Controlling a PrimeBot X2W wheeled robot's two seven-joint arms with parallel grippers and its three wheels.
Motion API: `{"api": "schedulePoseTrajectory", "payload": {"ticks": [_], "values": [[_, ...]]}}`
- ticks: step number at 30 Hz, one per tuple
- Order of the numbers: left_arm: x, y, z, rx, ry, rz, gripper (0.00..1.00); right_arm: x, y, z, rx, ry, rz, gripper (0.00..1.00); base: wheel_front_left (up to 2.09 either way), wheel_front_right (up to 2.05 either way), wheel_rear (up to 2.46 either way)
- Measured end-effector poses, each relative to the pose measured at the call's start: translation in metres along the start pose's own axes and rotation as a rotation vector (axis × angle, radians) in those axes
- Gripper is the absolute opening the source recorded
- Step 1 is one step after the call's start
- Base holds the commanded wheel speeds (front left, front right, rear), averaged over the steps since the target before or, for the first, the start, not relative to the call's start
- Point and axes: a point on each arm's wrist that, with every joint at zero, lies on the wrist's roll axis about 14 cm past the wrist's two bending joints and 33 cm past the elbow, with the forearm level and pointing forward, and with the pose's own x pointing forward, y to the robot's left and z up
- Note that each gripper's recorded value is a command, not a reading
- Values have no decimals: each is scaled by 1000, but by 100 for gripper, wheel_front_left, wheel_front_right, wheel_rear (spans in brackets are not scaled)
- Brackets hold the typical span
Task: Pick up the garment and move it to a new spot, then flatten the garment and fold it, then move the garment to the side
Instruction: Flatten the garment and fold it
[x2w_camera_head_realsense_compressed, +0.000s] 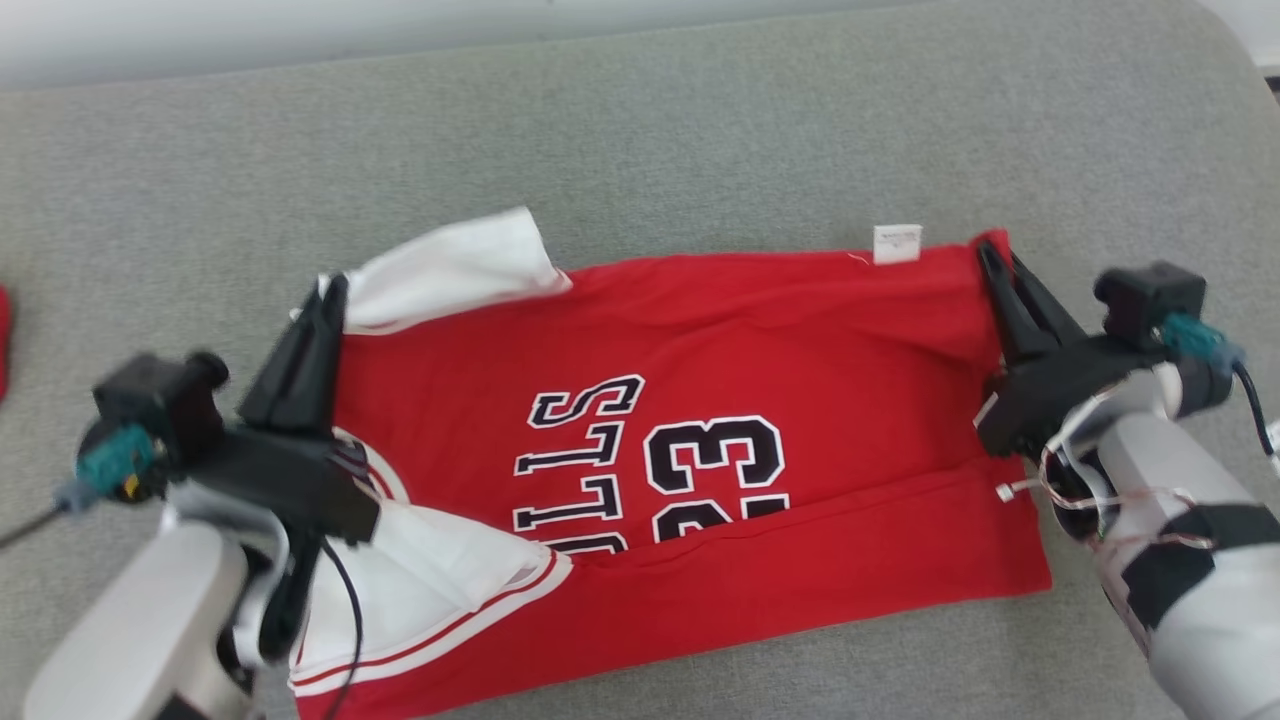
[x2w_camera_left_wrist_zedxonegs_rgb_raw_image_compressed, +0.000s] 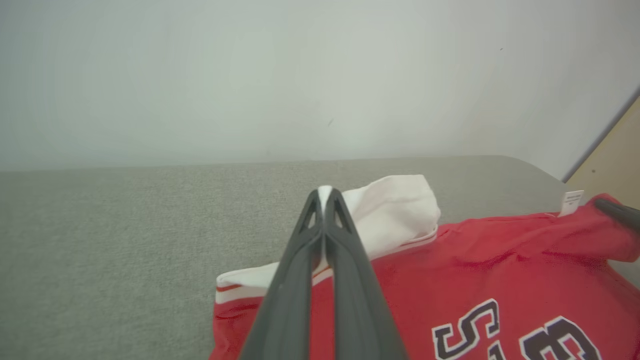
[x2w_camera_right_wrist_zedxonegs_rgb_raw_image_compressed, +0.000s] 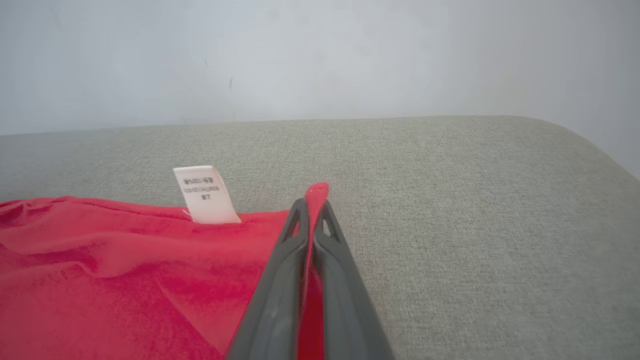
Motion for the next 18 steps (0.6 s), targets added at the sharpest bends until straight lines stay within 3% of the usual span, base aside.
{"api": "schedulePoseTrajectory", "payload": {"ticks": [9, 18], "values": [[-49, -13, 12, -58, -72, 67, 0, -21, 6, 1, 54, -67, -5, 0, 0, 0, 0], [-88, -17, -14, -150, -36, 158, 0, -54, 13, -10, 84, -89, -7, 0, 0, 0, 0]]}}
